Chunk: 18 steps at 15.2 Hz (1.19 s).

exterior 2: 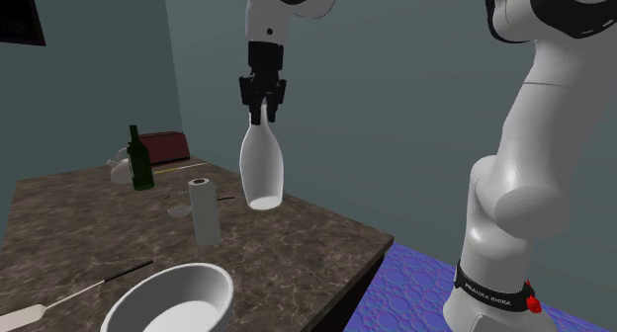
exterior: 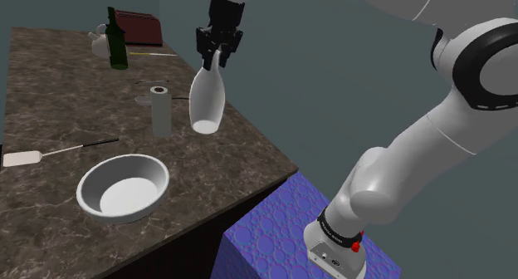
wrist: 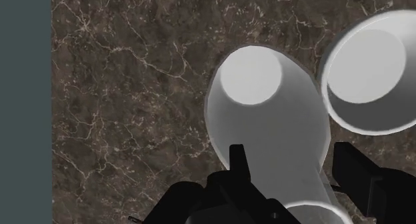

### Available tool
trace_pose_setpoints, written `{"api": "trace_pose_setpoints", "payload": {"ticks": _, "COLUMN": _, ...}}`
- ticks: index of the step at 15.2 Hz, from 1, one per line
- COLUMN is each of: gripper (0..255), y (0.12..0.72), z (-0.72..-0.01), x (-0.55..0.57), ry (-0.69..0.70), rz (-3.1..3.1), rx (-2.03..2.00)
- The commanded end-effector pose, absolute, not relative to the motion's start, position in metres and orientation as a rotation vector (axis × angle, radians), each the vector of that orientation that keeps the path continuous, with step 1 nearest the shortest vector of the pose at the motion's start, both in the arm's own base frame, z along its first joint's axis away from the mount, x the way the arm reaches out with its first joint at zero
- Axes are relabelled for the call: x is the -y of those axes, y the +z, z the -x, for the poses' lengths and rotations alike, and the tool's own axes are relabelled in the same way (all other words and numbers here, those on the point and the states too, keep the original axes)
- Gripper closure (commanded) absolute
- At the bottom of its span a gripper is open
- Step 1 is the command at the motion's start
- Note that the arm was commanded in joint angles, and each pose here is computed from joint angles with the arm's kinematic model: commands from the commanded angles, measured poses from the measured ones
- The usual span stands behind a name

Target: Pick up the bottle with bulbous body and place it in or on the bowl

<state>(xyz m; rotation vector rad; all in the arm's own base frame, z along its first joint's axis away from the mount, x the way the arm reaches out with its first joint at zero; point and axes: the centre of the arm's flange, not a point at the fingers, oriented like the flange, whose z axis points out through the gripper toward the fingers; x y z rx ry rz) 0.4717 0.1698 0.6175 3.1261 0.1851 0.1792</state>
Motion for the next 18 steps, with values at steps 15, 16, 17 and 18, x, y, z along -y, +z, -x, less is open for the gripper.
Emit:
{"api": "trace_pose_setpoints", "payload": {"ticks": 15, "gripper": 255, "y": 0.668, "z": -0.471, "x": -0.375, "ry": 0.180, "rz": -3.127, "rx": -0.183}}
{"api": "trace_pose_setpoints", "payload": {"ticks": 16, "gripper": 255, "y": 0.671, "z": -0.471, "x": -0.388, "ry": 0.180, "rz": -3.127, "rx": -0.183}}
{"api": "trace_pose_setpoints", "payload": {"ticks": 17, "gripper": 255, "y": 0.674, "z": -0.471, "x": -0.401, "ry": 0.180, "rz": -3.127, "rx": -0.183}}
{"api": "trace_pose_setpoints", "payload": {"ticks": 18, "gripper": 255, "y": 0.679, "z": -0.471, "x": -0.418, "ry": 0.180, "rz": -3.127, "rx": -0.183}}
